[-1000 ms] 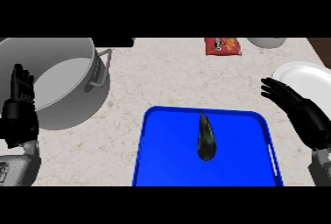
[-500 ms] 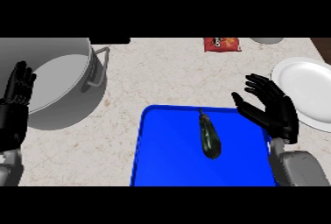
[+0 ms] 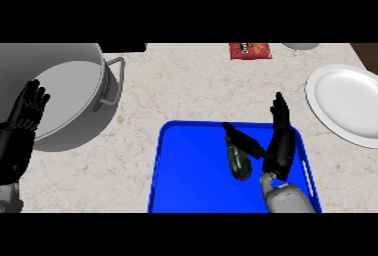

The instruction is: Pick the eggplant from the tray and place it in the plate

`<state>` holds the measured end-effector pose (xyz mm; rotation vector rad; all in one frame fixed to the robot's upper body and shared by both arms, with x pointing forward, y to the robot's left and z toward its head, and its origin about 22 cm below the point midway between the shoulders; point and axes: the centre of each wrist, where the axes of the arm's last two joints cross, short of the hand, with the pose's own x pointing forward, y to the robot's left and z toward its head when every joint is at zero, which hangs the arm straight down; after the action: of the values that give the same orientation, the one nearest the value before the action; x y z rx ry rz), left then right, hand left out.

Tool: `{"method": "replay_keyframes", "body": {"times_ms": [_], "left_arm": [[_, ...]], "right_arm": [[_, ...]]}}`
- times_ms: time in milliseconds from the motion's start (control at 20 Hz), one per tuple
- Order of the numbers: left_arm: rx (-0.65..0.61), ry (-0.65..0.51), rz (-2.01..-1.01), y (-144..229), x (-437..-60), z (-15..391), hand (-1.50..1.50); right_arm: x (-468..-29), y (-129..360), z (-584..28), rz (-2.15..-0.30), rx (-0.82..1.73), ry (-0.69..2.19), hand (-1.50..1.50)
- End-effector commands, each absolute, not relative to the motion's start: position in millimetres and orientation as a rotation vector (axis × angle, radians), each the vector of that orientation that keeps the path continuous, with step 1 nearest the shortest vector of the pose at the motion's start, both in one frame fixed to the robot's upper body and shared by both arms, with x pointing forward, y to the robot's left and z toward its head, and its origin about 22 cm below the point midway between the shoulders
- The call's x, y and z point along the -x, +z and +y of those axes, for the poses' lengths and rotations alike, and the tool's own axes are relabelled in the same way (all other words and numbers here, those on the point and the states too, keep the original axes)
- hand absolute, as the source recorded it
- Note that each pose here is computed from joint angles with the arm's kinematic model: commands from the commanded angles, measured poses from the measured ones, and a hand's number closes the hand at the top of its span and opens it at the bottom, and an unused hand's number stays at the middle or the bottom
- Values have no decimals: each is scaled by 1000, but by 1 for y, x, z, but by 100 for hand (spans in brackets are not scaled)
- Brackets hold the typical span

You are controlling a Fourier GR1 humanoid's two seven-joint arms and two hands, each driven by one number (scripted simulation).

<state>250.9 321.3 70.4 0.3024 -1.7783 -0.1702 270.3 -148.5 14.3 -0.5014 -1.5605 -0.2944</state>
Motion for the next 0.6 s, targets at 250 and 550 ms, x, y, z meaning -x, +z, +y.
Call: {"method": "replay_keyframes", "body": {"times_ms": [250,550], "left_arm": [[-186,-126,-1549,18,-231,311,0],[-224,-129,-1536,23,-226,319,0]], "right_arm": [[-245,-21,-131,-1350,631,-85,-150],[-237,-25,-130,-1117,590,186,-150]]}}
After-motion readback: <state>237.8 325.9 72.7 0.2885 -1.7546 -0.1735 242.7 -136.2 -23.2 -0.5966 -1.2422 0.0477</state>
